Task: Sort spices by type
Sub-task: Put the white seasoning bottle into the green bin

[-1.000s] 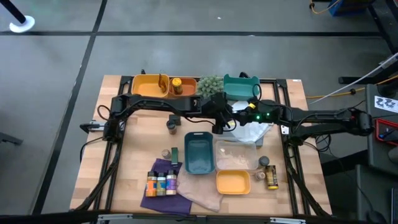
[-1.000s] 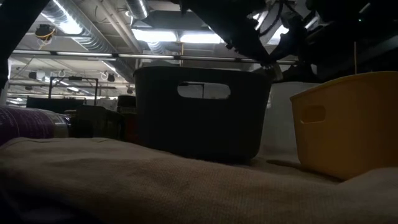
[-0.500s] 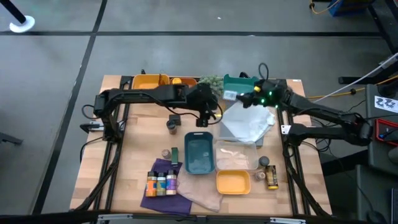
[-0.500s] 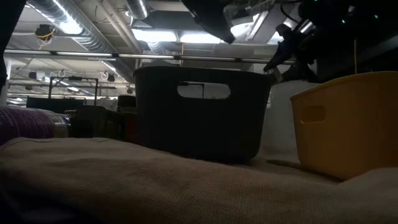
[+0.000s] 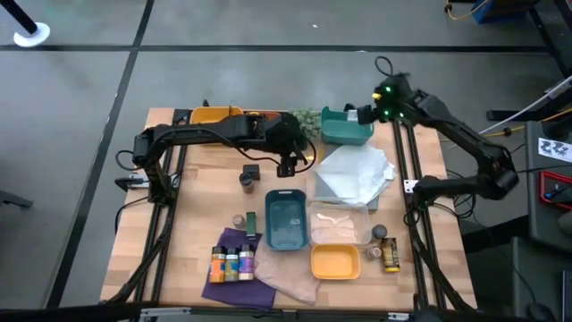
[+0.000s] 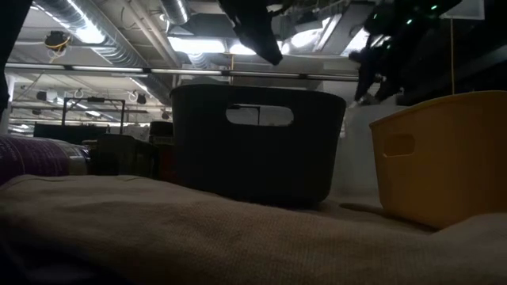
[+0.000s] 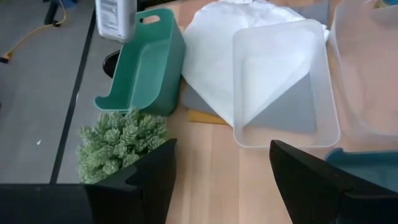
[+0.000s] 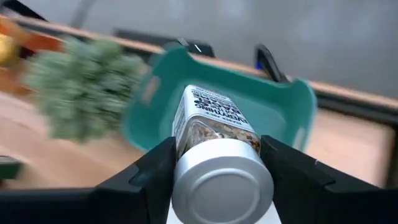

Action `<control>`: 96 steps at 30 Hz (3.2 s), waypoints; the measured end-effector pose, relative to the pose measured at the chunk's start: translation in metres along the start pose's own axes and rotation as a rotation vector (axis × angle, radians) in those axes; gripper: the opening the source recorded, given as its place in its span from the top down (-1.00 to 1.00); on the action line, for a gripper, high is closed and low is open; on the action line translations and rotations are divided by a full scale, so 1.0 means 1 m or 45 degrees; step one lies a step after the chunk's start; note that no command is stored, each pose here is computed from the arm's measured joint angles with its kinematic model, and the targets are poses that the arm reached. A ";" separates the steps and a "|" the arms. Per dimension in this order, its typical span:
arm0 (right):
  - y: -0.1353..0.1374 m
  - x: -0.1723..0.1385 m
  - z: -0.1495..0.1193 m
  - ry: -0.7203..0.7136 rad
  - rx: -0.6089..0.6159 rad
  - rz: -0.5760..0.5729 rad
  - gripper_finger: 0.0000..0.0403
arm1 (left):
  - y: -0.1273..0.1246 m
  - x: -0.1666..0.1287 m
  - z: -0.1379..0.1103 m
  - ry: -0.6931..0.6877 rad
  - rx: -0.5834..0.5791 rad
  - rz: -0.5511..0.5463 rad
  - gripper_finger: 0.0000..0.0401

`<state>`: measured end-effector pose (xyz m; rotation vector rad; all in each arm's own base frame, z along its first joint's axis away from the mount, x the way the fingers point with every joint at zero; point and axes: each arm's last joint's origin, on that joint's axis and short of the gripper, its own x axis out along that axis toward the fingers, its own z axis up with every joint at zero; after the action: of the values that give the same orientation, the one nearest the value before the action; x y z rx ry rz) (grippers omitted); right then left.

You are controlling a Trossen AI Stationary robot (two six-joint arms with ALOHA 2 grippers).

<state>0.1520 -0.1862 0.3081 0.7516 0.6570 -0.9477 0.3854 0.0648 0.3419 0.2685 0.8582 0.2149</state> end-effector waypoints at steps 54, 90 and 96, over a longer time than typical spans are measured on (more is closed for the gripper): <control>-0.019 0.119 0.043 0.508 -0.069 -0.178 -0.12 | -0.001 0.000 0.000 -0.001 -0.033 -0.012 -0.18; -0.022 0.116 0.038 0.570 -0.083 -0.277 -0.12 | 0.000 -0.001 -0.001 0.009 0.001 -0.011 -0.18; -0.022 0.115 0.038 0.578 -0.085 -0.290 -0.12 | 0.023 -0.031 -0.010 0.008 -0.114 0.005 -0.18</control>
<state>0.1885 -0.2784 0.2346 0.8531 1.1856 -0.9622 0.3563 0.0791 0.3653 0.1860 0.8518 0.2576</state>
